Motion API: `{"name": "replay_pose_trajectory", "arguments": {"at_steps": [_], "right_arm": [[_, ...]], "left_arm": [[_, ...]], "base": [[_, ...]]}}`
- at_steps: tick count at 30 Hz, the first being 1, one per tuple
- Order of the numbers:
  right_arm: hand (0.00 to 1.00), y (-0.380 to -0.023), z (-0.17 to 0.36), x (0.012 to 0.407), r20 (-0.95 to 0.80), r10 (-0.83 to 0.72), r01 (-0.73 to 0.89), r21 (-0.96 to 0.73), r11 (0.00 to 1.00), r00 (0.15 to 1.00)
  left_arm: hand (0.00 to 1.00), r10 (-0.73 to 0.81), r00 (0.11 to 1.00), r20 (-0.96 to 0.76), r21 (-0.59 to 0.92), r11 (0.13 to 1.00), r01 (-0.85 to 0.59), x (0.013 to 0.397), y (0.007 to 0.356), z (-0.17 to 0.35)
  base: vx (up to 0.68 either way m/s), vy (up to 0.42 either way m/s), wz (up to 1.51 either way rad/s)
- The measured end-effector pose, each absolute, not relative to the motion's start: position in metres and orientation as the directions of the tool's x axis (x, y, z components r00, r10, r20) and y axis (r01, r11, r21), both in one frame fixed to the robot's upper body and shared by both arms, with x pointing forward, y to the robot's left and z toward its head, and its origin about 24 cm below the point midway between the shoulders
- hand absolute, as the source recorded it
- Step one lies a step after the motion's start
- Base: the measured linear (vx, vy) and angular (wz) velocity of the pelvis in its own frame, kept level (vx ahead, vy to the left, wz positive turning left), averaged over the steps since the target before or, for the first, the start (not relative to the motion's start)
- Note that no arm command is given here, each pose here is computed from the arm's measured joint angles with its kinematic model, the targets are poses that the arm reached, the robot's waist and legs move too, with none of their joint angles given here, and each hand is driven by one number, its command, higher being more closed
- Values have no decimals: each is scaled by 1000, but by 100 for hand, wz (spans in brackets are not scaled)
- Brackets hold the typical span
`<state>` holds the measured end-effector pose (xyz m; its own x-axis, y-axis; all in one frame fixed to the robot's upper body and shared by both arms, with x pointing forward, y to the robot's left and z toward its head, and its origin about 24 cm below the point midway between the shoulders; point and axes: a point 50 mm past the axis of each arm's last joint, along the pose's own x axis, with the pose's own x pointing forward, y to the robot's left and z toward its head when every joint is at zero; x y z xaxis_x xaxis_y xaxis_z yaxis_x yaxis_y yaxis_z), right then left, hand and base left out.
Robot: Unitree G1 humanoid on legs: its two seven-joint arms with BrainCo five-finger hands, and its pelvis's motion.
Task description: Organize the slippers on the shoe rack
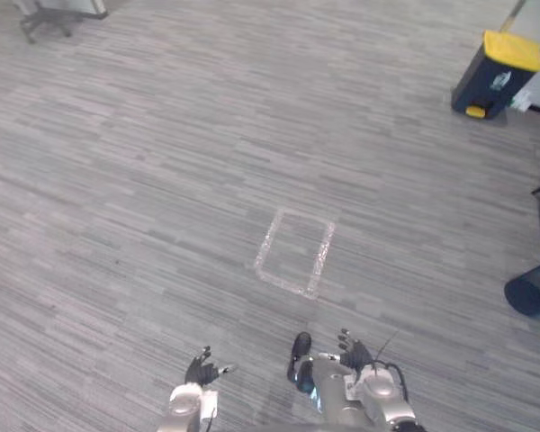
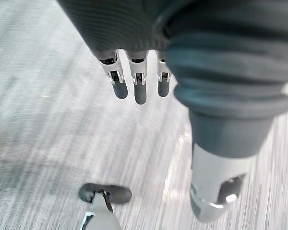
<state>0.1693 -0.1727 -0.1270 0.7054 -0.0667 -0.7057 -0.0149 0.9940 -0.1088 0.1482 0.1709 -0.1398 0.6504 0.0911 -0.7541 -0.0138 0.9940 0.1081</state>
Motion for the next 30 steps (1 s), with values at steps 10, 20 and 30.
{"name": "replay_pose_trajectory", "arguments": {"at_steps": [10,20,30], "right_arm": [[0,-173,-131,164,-727,-78,-8,-114,993,682],[0,-164,-136,159,-746,-73,29,-71,997,662],[0,-194,-133,155,-736,-158,92,-130,987,659]], "left_arm": [[0,133,656,-743,104,991,-83,144,178,-138],[0,137,620,-772,125,990,-63,133,186,-143],[0,47,640,-767,95,995,42,152,160,-141]], "base": [[359,104,-97],[571,291,-56],[439,-89,15]]}}
